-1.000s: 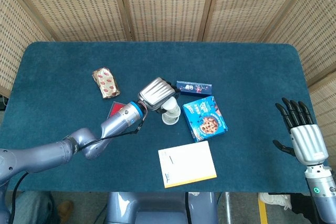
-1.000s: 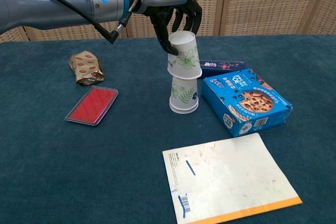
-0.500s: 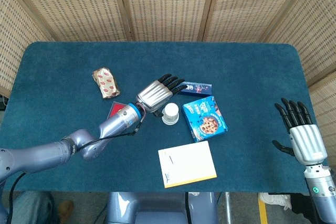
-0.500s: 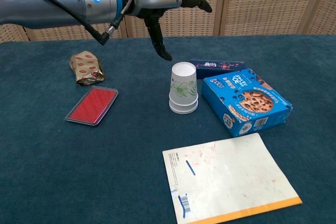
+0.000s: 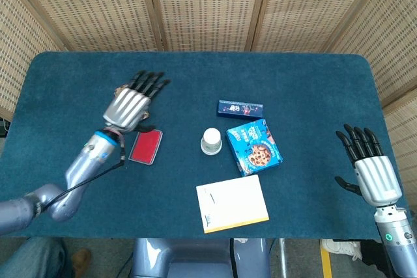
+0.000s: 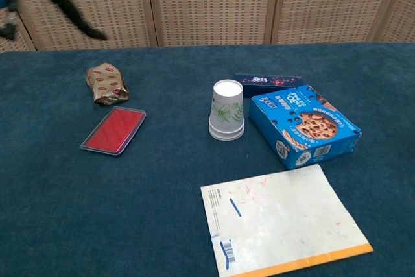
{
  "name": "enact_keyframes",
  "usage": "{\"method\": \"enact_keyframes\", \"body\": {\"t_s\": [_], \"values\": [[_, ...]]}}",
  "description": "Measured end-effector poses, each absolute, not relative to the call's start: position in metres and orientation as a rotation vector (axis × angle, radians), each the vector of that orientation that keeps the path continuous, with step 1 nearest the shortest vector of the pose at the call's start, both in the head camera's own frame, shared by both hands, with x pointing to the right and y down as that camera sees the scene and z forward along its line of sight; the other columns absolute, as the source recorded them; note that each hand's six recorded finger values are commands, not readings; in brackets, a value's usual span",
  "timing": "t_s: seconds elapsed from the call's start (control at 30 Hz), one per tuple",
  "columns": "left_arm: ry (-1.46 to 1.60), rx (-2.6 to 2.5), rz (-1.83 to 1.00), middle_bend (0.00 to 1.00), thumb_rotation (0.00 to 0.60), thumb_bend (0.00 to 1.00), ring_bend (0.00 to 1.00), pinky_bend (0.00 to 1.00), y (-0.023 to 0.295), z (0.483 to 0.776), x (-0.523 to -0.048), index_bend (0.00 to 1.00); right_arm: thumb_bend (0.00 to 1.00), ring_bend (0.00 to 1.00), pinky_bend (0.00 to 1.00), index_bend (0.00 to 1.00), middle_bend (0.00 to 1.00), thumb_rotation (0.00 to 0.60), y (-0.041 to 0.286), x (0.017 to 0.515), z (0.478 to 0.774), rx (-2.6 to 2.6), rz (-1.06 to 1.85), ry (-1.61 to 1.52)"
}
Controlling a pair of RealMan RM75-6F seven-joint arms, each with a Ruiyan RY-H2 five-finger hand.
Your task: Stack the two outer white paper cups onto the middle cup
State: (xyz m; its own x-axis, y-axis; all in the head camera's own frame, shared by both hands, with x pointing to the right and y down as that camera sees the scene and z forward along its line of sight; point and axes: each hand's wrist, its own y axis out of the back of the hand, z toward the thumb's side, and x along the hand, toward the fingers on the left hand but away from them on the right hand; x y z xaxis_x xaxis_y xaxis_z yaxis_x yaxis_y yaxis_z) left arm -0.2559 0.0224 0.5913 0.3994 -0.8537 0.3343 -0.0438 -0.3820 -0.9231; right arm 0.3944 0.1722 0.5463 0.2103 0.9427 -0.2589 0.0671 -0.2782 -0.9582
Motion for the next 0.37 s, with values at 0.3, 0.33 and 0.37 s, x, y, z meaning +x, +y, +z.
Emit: {"method": "enact_keyframes", "body": {"t_s": [0.3,0.33,0.37], "values": [[1.038,-1.588,-1.555,0.0,0.6,0.0,0.0,0.0,0.141,0.592,-0.416,0.0,0.0,0.0,0.0,0.01,0.0,0.6,0.173,0.394,0.546,-1.553,1.207,-0.985],[1.037,-1.59,-1.575,0.0,0.6,0.0,0.0,0.0,0.149,0.592,-0.422,0.0,0.0,0.0,0.0,0.01,0.0,0.6,0.172,0.394,0.545,-1.552,1.206,-0.986],[1.033,-1.593,-1.583,0.0,0.6,0.0,0.0,0.0,0.154,0.591,-0.426,0.0,0.0,0.0,0.0,0.01,0.0,0.6,0.172,0.394,0.545,-1.55,1.205,-0.987]]}}
